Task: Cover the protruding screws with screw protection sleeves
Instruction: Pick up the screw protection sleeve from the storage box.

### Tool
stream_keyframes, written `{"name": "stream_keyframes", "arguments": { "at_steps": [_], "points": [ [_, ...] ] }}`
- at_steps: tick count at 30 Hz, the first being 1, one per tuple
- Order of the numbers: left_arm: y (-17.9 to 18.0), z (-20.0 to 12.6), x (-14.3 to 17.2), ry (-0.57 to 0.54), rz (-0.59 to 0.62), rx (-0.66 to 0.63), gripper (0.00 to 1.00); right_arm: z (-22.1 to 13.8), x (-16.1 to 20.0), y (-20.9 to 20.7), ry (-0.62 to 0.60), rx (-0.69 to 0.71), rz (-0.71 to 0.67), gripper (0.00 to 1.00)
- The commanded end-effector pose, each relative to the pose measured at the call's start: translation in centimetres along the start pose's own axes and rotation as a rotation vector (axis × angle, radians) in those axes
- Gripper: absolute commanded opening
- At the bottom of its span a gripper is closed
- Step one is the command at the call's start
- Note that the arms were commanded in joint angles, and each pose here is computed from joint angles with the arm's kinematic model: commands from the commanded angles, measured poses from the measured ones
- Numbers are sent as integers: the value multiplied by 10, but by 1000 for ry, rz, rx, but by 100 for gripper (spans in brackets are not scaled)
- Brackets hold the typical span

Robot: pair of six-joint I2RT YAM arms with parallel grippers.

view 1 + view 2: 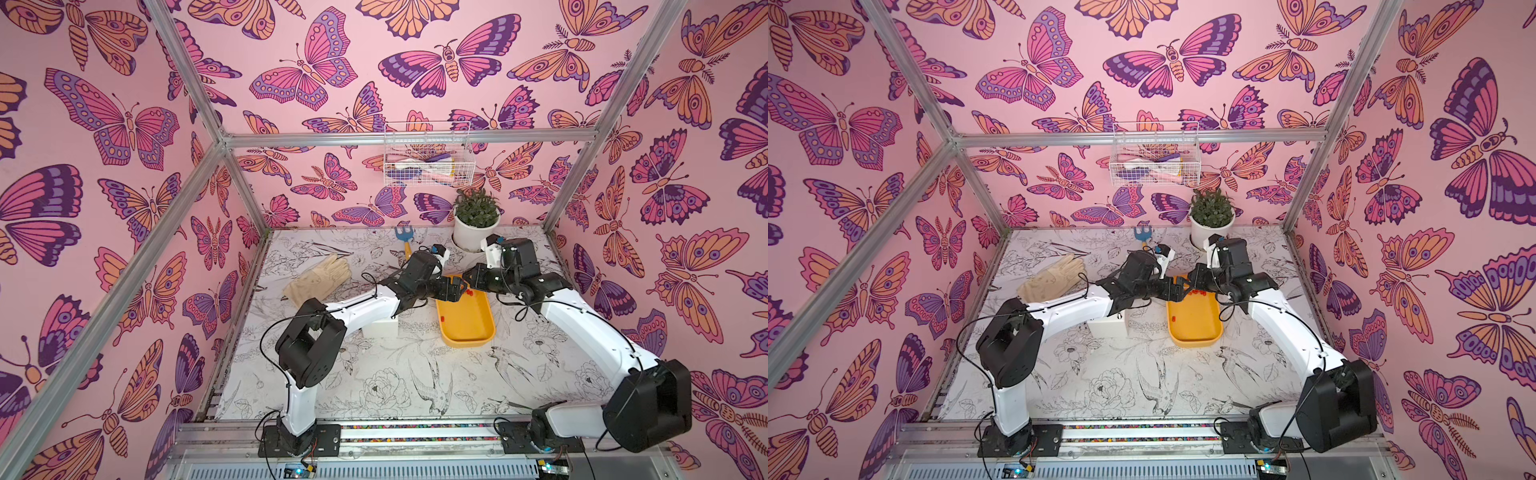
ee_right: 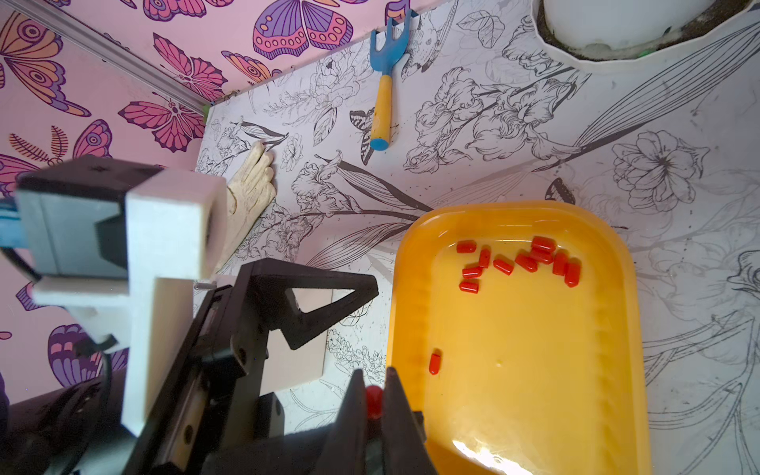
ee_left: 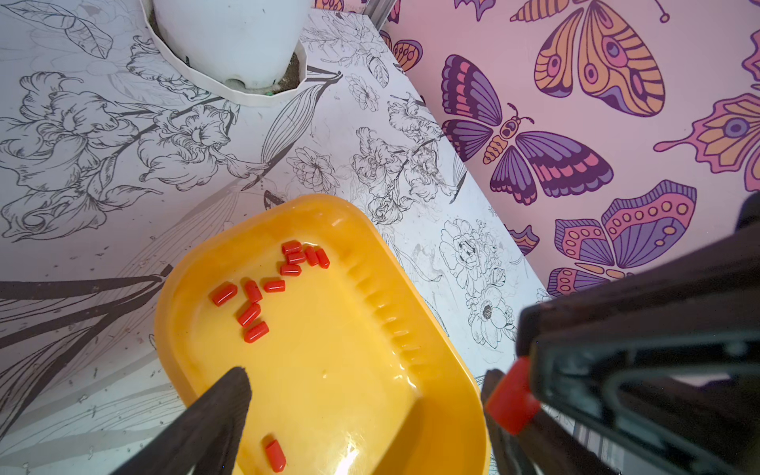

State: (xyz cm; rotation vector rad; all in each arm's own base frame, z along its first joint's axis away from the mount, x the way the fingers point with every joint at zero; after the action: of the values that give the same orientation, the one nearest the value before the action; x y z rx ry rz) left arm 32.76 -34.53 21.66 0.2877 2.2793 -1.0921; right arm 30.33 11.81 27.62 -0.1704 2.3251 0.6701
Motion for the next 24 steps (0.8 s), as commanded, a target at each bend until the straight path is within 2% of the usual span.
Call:
{"name": "stream_keyframes", "arguments": {
  "at_steps": [1, 24],
  "points": [
    [3, 3, -3, -20, 4, -6, 90, -6, 0, 2, -13, -6, -10, 11],
    [4, 4, -3, -24, 5, -11, 89, -8, 0, 2, -18, -6, -13, 10]
  ]
}}
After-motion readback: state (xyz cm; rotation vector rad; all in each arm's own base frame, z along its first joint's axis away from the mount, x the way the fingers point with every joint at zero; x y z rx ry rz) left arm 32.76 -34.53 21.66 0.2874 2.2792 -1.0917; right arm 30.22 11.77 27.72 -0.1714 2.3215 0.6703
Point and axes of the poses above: each gripper's point midway between its finger pads, its own z axis out along the fingers, its own y axis along the line the jaws close on, x = y × z, the point moved 10 cm from there along -z, back along the fingers, and after that the axes turned 11 degrees about -z, right-handed, at the moved point
